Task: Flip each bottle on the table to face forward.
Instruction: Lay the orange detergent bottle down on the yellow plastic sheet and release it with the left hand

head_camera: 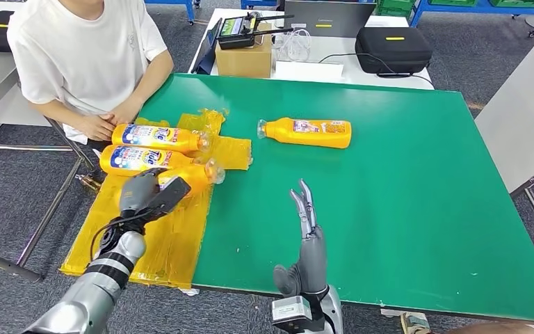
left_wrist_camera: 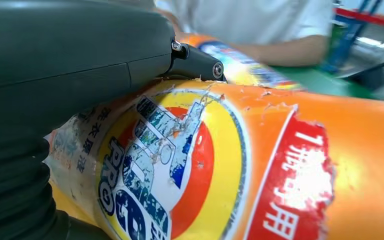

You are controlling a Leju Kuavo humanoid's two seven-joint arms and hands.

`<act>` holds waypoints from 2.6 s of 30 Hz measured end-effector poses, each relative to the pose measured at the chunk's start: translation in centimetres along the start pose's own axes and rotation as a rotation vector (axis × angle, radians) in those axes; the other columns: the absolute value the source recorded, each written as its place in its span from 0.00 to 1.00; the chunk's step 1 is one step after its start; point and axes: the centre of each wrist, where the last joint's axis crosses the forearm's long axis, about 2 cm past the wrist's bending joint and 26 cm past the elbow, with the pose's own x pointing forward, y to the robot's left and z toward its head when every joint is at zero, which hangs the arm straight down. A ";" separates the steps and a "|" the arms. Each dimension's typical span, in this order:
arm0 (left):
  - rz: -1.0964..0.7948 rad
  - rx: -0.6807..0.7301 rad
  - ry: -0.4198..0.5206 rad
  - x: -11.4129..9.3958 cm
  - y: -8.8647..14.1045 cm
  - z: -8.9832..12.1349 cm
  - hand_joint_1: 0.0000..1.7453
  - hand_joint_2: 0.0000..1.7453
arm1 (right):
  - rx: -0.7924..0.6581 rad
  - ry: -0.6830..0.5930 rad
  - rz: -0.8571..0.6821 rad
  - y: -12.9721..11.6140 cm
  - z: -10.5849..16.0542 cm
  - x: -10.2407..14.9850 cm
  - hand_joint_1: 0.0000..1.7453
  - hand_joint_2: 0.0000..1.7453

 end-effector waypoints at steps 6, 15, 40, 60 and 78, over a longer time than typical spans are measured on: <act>-0.306 -0.097 0.001 -2.6 1.3 -0.7 0.99 1.00 | 0.012 0.007 -0.013 -0.1 0.0 -0.2 0.00 0.00; -0.303 -0.292 -0.114 -4.8 3.0 -1.1 1.00 1.00 | -0.021 0.052 -0.048 -0.6 0.2 -0.7 0.00 0.00; -0.105 -0.232 -0.222 -5.2 3.0 0.9 0.00 1.00 | -0.042 0.100 -0.093 -0.8 0.5 -1.2 0.00 0.00; 0.264 0.271 -0.509 5.6 1.0 6.9 0.00 1.00 | 0.007 0.108 -0.053 -0.6 1.3 -1.4 0.00 0.00; 0.494 0.531 -0.712 11.2 3.1 9.3 0.00 1.00 | -0.018 0.087 0.099 -0.9 1.7 -1.3 0.00 0.00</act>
